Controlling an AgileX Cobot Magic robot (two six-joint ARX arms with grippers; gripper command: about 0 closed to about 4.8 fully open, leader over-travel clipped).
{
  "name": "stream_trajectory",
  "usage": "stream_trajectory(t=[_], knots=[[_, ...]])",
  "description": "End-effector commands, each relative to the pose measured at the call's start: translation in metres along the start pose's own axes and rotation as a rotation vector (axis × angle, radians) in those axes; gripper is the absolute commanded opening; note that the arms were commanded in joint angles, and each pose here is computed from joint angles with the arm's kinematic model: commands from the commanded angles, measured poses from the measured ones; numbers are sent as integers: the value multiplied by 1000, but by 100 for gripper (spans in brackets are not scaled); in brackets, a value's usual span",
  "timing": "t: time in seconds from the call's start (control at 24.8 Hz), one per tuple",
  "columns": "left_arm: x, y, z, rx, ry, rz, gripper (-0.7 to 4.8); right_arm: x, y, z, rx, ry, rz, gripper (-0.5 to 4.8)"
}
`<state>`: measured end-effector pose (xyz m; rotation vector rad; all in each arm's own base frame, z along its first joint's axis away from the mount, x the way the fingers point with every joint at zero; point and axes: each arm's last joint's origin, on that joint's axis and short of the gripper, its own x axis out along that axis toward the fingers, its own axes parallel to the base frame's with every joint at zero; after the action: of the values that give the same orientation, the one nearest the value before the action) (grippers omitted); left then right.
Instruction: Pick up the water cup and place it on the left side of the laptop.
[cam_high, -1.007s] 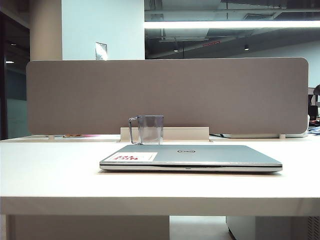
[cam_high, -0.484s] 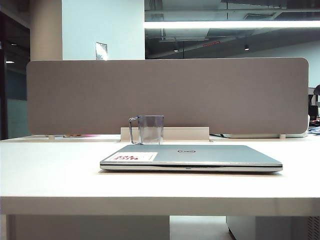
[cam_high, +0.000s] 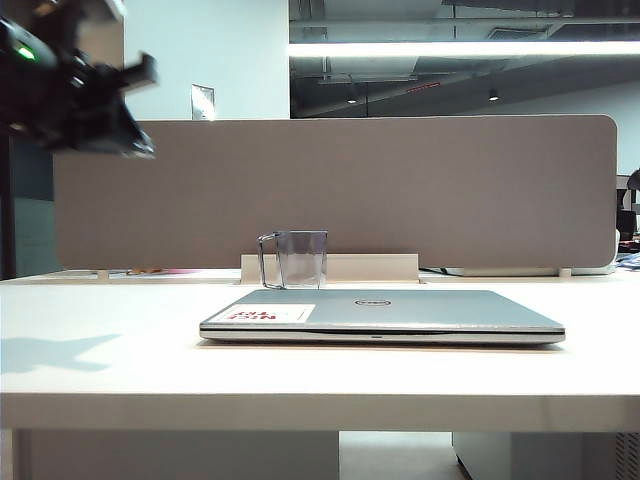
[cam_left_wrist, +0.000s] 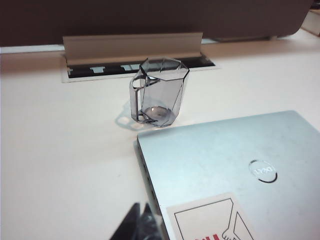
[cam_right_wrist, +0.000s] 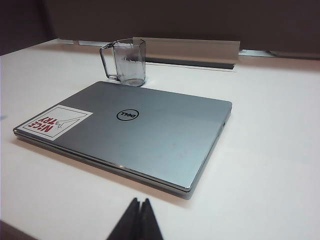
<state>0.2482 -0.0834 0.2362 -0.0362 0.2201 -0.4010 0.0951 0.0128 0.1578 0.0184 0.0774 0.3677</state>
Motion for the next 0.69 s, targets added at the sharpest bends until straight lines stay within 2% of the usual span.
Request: stream_trajectory(t=[0.04,0.2,0.4,0.69], knots=[[28,-2,7,2,7,-10,-6,0,0,-1,0,-3,2,-8],[63,-6,10,3,37,-22,-6,0,0,-1,0,-3,0,-8],[115,-22,7,13,68,-35,-5,0,0,-1,0,-2,-1,-8],[153,-32,1,20,80,15,-6,0,0,-1,1,1,0,-7]])
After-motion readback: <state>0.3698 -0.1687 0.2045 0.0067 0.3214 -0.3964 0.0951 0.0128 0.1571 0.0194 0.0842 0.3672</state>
